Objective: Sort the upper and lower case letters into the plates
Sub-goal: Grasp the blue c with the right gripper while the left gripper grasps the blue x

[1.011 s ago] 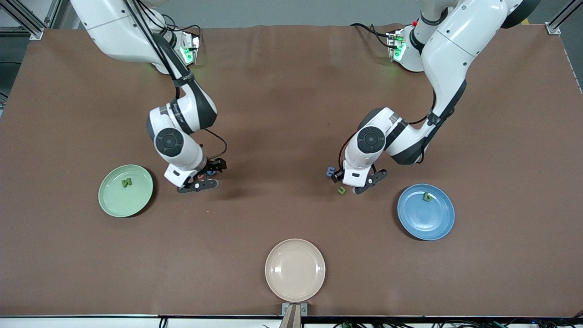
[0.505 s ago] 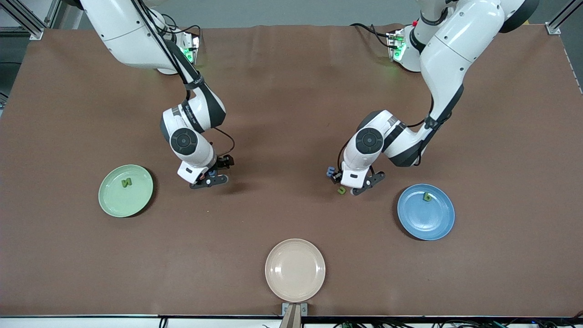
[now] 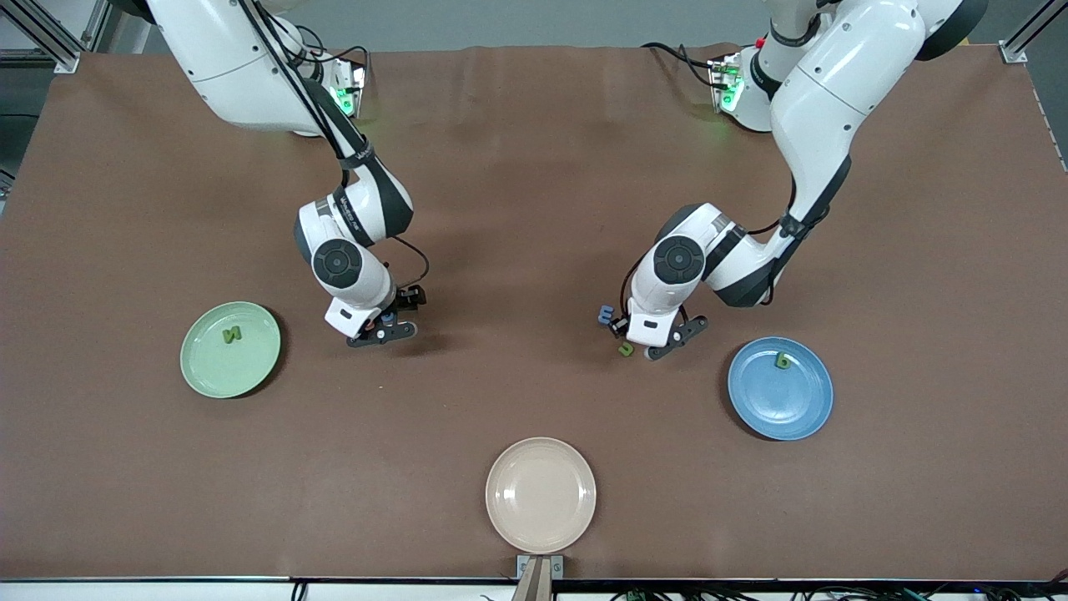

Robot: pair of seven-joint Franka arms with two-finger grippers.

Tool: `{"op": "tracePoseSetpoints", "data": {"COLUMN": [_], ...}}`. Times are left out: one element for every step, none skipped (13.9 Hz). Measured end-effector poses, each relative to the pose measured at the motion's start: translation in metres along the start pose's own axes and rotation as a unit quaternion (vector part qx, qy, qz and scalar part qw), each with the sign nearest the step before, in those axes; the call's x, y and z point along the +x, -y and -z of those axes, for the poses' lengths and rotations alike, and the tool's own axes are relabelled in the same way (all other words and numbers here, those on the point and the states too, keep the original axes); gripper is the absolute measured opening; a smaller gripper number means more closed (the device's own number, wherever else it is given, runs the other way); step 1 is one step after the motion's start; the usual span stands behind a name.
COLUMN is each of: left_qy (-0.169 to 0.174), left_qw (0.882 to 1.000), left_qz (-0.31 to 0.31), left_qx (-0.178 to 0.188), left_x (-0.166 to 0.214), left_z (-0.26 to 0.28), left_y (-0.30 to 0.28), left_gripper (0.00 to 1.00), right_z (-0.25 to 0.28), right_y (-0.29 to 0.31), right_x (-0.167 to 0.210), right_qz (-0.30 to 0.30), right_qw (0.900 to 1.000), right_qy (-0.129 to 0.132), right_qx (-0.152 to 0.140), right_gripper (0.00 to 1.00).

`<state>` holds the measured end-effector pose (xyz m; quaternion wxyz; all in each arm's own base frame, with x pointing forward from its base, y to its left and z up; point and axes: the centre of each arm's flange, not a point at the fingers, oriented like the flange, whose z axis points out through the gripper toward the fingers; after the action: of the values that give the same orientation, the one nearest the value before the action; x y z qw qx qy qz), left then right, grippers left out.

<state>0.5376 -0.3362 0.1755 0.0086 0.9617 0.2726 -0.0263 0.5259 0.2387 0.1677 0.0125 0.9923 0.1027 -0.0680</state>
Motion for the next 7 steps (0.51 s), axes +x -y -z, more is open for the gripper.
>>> {"op": "tracePoseSetpoints", "data": {"left_qy": [-0.002, -0.003, -0.003, -0.004, -0.004, -0.004, -0.004], "left_qw": [1.0, 1.0, 1.0, 1.0, 1.0, 1.0, 1.0], "left_qz": [-0.002, -0.002, -0.003, -0.003, -0.003, -0.003, -0.003], "left_qx": [0.001, 0.001, 0.002, 0.001, 0.001, -0.001, -0.001], "left_x": [0.0006, 0.0014, 0.002, 0.002, 0.0018, 0.002, 0.002], "left_z": [-0.0006, -0.0009, -0.0011, -0.0012, -0.0009, 0.0001, 0.0001], "left_y": [0.0004, 0.0009, 0.0011, 0.0011, 0.0007, -0.0003, -0.0004], "left_gripper": [0.63, 0.62, 0.62, 0.57, 0.55, 0.46, 0.46], "right_z": [0.0015, 0.003, 0.0042, 0.0049, 0.0049, 0.0065, 0.0083], "right_y": [0.0002, 0.0001, -0.0002, -0.0005, -0.0005, -0.0005, -0.0003], "right_x": [0.0003, 0.0006, 0.0009, 0.0011, 0.0011, 0.0012, 0.0012], "right_qz": [0.0, 0.0, 0.0, -0.001, -0.001, -0.001, -0.001], "right_qw": [1.0, 1.0, 1.0, 1.0, 1.0, 1.0, 1.0], "right_qy": [-0.001, -0.003, -0.004, -0.004, -0.004, -0.005, -0.006], "right_qx": [0.0, 0.0, 0.0, 0.0, 0.0, 0.0, 0.001], "right_gripper": [0.76, 0.63, 0.53, 0.42, 0.42, 0.39, 0.39]}}
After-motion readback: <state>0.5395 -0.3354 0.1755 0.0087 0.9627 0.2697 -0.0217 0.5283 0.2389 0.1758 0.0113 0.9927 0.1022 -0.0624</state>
